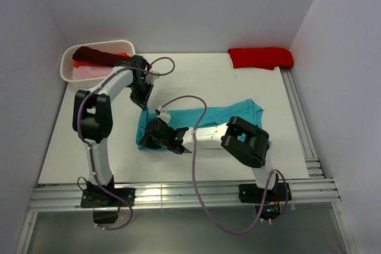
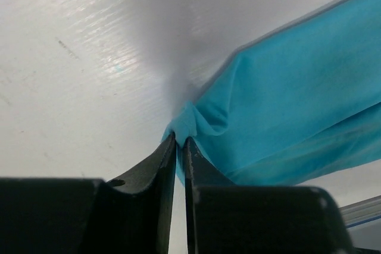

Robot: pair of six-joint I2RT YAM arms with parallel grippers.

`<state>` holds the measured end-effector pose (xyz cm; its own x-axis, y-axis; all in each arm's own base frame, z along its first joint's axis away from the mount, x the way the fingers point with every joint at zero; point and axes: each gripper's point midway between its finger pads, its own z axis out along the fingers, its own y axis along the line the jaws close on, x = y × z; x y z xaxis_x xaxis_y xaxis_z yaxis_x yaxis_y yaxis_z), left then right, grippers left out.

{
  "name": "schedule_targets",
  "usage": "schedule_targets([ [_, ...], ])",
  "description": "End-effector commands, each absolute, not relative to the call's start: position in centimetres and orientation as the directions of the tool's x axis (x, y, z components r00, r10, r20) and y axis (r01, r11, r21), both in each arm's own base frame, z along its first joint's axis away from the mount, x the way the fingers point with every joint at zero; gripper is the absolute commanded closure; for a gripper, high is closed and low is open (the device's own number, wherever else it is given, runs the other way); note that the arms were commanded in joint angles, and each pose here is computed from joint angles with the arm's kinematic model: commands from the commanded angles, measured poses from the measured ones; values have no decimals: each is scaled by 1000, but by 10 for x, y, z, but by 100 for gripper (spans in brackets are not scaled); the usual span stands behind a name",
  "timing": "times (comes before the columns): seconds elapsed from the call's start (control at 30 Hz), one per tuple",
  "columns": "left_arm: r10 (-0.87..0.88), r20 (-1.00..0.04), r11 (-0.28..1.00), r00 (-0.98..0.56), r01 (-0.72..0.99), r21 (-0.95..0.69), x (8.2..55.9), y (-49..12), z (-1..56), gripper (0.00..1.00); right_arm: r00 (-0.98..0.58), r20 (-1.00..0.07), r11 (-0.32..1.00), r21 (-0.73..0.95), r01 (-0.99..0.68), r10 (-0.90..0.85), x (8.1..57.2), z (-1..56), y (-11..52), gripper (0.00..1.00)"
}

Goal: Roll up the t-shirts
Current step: Roll the tshirt

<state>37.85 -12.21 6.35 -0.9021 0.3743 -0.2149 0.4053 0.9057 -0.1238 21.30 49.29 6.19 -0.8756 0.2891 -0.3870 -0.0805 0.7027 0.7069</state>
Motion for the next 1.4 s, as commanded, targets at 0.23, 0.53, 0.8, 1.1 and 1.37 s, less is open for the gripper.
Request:
schedule_targets([
  [0.23, 384, -230, 899, -894, 419, -127, 383, -149, 60, 67, -840, -366, 670, 742, -3, 401, 220, 66, 474, 90],
  [0.53, 410, -301, 853, -861, 479, -206, 387, -168, 88, 42, -830, -350, 666, 745, 33, 433, 220, 63, 464, 81],
  [0.8, 405, -390, 831, -827, 510, -220, 398, -169, 127, 37, -815, -334, 654, 753, 71, 473, 219, 68, 453, 75],
  [1.1, 323, -349, 851, -880, 432, -300, 395, -109, 110, 37, -782, -417, 709, 704, 44, 463, 219, 95, 445, 65],
  [1.37, 299, -298, 837, -906, 399, -374, 376, -90, 81, 39, -821, -486, 791, 608, -72, 300, 225, 100, 498, 72],
])
